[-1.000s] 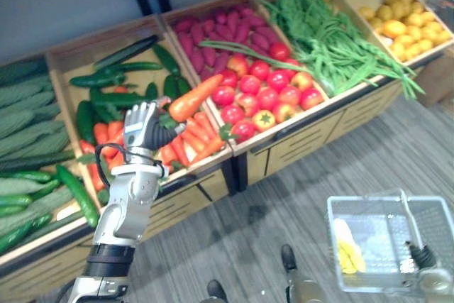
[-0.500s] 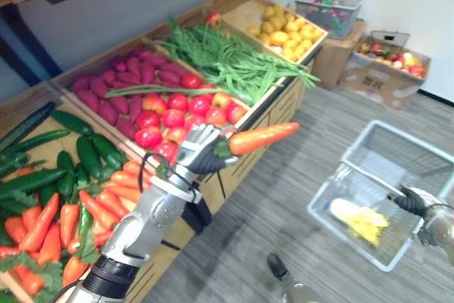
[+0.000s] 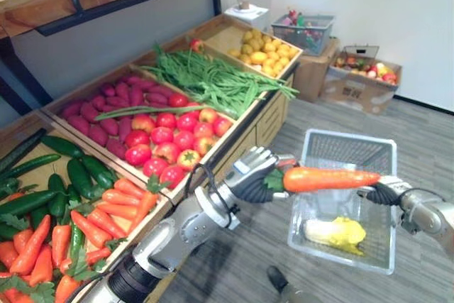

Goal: Pick vegetable in the basket

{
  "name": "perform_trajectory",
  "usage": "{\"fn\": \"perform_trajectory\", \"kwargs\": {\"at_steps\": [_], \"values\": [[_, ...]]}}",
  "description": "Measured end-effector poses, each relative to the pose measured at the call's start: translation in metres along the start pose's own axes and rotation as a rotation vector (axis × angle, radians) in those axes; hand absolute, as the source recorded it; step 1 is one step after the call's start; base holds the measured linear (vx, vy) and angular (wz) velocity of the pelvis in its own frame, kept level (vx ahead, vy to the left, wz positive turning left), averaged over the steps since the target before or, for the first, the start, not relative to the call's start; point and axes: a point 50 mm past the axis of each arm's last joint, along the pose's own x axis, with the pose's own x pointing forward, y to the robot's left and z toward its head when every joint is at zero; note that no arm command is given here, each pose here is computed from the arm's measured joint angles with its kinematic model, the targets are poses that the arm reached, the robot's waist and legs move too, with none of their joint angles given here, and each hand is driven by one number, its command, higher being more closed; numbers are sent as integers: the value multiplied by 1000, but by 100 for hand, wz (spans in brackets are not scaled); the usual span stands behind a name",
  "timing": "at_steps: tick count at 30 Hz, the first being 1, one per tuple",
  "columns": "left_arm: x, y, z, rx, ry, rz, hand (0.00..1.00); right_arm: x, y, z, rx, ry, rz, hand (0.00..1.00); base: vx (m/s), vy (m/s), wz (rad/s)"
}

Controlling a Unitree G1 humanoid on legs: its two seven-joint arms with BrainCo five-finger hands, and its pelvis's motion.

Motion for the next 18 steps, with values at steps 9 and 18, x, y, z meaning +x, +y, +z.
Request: {"fn": "perform_trajectory", "kwargs": {"at_steps": [9,18], "values": [[7,-18,15,-62,-83,-76,100,0,-24,21,-6,-105,-78,100,0,0,0],[24,-41,37,-162,-179,-118,100,6,-45,40,83,-198,-138,100,13,20,1]]}}
